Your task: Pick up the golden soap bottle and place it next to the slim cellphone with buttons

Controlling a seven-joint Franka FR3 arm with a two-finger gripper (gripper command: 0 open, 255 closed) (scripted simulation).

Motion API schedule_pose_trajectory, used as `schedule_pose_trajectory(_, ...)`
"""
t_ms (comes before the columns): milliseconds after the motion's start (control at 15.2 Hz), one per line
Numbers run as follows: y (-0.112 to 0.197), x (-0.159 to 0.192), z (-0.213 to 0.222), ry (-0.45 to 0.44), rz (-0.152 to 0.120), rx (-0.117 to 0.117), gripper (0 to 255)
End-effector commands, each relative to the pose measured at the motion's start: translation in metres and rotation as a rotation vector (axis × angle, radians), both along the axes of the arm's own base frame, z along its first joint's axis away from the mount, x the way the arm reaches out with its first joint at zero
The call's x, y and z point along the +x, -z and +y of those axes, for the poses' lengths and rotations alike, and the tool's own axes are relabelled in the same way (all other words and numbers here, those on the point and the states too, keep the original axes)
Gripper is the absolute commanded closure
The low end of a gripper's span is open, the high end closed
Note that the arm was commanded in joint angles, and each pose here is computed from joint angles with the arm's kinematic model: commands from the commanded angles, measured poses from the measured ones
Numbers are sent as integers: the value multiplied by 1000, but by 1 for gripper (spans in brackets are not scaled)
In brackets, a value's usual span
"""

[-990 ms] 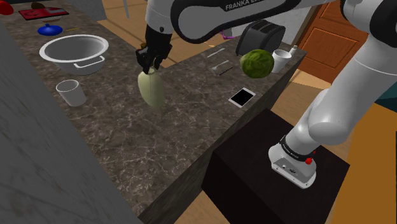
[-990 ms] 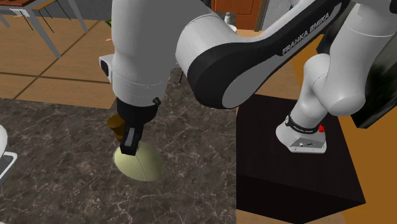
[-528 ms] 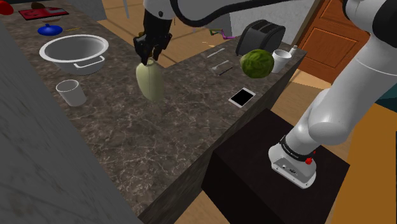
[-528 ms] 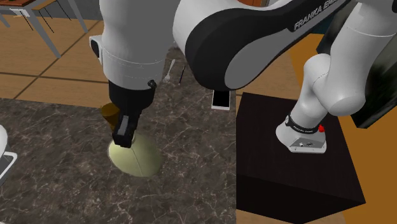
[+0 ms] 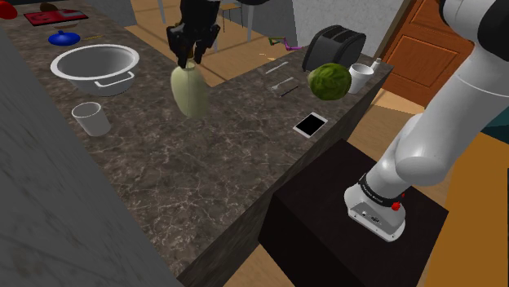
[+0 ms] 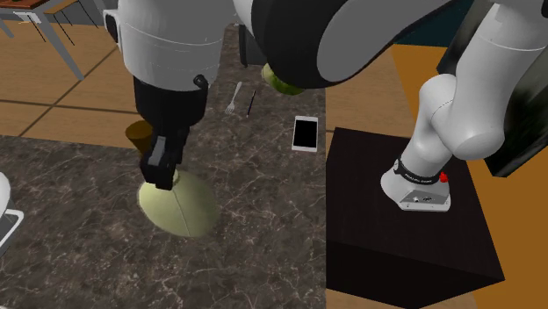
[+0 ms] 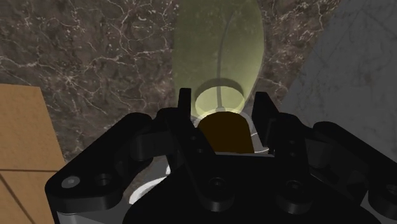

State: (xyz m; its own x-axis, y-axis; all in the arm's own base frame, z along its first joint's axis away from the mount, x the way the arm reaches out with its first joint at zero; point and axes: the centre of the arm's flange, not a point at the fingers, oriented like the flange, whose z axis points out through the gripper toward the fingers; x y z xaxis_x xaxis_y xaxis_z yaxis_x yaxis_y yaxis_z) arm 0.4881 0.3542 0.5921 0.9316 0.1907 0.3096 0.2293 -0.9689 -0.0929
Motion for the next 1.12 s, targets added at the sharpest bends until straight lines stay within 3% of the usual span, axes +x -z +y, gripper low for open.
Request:
schedule_pose_trajectory(0,-11,0,0,0,0,0,255)
schedule_pose_trajectory(1056,-95,0,0,0,0,0,255)
